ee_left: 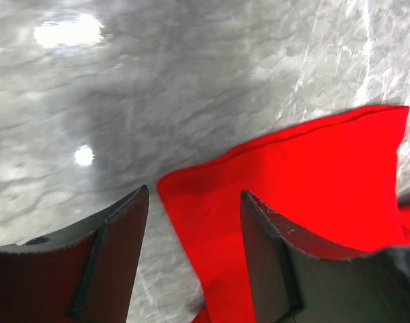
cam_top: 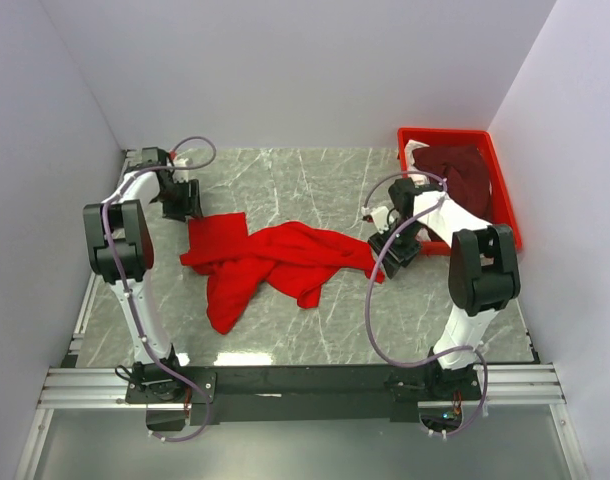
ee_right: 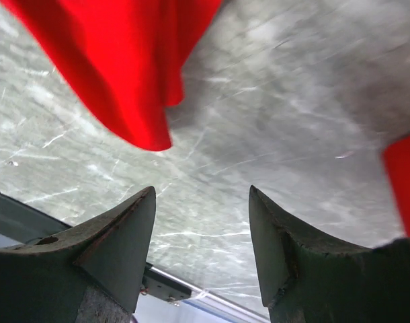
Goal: Fold and stack the t-shirts
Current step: Flatten the tshirt out
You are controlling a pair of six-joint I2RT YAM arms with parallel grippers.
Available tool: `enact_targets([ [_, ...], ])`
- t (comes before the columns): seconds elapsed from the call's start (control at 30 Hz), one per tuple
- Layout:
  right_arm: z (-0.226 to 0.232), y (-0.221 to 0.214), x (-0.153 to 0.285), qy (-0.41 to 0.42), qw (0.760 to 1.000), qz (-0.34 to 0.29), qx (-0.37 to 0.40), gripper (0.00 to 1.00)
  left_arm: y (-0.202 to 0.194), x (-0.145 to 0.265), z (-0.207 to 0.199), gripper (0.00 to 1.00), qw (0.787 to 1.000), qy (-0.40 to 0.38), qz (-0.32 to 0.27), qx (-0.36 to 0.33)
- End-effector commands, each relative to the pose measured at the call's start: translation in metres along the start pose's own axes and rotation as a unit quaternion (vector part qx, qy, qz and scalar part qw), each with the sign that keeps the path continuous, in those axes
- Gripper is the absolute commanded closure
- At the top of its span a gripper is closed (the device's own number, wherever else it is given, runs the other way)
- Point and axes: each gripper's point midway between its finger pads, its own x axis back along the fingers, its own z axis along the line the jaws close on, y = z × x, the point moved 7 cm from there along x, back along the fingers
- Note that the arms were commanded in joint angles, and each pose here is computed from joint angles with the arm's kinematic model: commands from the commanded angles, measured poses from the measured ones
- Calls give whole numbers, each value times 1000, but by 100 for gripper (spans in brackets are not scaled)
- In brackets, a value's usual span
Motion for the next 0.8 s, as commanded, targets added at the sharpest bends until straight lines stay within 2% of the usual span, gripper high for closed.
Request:
enact_targets([
  [0.0,10,-2,7,-1,1000,-23,1,35,4,-11,-7,38,1000,15,4,-8],
  [0.2,19,6,-5,10,999,-49,-13,37,-6,-23,-6,40,999,28,28,7],
  [0.27,19,8,-13,6,998,-61,-15,37,-8,-25,-7,44,999,23,31,13],
  [0.4,22,8,-26,24,997,-65,-32,41,-12,-28,-10,59,999,6,37,20],
  [0.43,22,9,-26,24,996,-74,-33,42,-12,-28,-10,66,999,2,37,22],
  [0.53,23,11,-29,16,994,-101,-41,47,-14,-29,-11,75,998,-7,38,46],
  [0.7,23,14,-31,8,990,-133,-53,58,-15,-31,-8,83,996,-33,36,69],
  [0.73,24,15,-31,13,989,-137,-52,60,-14,-32,-8,87,996,-40,35,76],
  [0.77,23,17,-30,13,989,-141,-52,69,-13,-32,-7,89,995,-54,33,83],
])
